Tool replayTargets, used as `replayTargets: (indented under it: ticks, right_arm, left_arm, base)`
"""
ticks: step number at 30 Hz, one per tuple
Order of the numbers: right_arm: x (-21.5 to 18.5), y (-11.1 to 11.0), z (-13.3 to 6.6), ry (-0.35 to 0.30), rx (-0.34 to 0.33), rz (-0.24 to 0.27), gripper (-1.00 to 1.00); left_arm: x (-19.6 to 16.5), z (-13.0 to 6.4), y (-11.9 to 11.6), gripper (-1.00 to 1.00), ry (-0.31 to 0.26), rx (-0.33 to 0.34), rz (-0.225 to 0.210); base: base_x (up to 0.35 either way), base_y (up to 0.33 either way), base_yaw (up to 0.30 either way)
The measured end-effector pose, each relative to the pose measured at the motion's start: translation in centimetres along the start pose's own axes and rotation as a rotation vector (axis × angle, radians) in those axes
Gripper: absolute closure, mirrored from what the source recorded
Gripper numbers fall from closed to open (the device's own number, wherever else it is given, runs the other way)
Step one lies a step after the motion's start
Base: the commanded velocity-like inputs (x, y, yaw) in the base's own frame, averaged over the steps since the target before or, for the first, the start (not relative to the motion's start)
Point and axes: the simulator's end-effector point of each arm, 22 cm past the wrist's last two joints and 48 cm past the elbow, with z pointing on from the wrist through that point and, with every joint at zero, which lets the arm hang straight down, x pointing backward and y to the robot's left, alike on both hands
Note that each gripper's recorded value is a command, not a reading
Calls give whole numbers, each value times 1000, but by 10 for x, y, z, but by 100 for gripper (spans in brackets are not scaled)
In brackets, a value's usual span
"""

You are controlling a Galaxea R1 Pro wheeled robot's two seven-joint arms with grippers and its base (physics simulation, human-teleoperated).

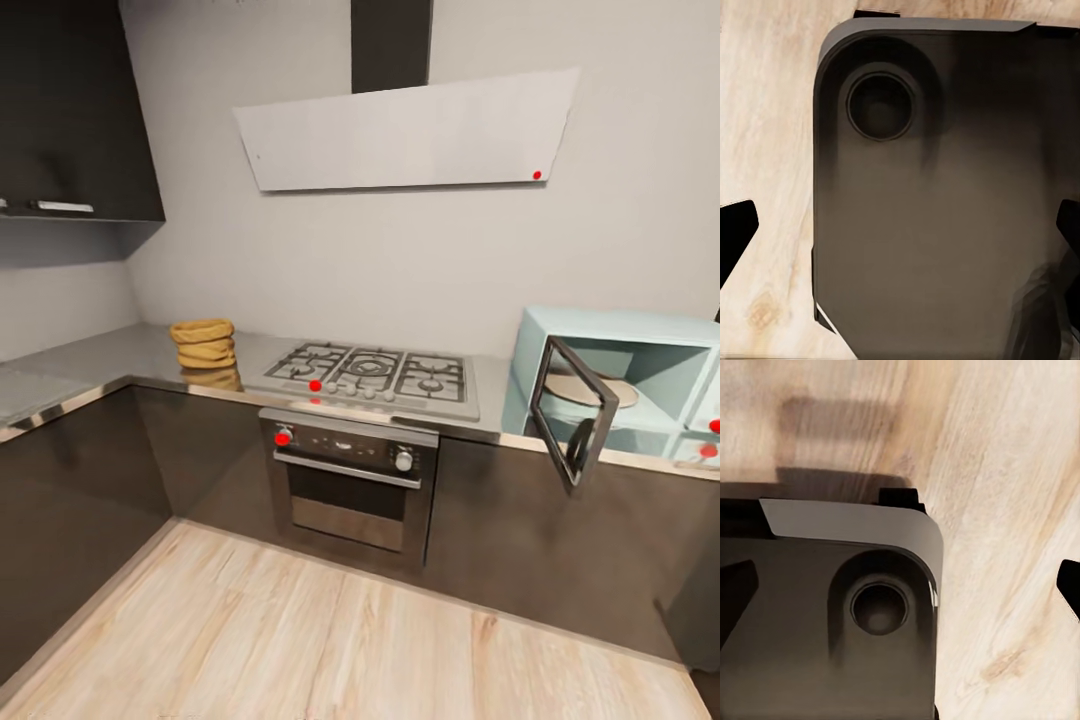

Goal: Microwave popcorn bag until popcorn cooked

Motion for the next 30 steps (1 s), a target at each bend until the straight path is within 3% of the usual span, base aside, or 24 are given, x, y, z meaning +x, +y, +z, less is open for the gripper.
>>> replayTargets:
  ticks: [30]
  right_arm:
    - [0, 0, 0, -1, 1, 1, -100]
  left_arm:
    - [0, 0, -1, -100, 1, 1, 0]
  base:
    - [0, 0, 268]
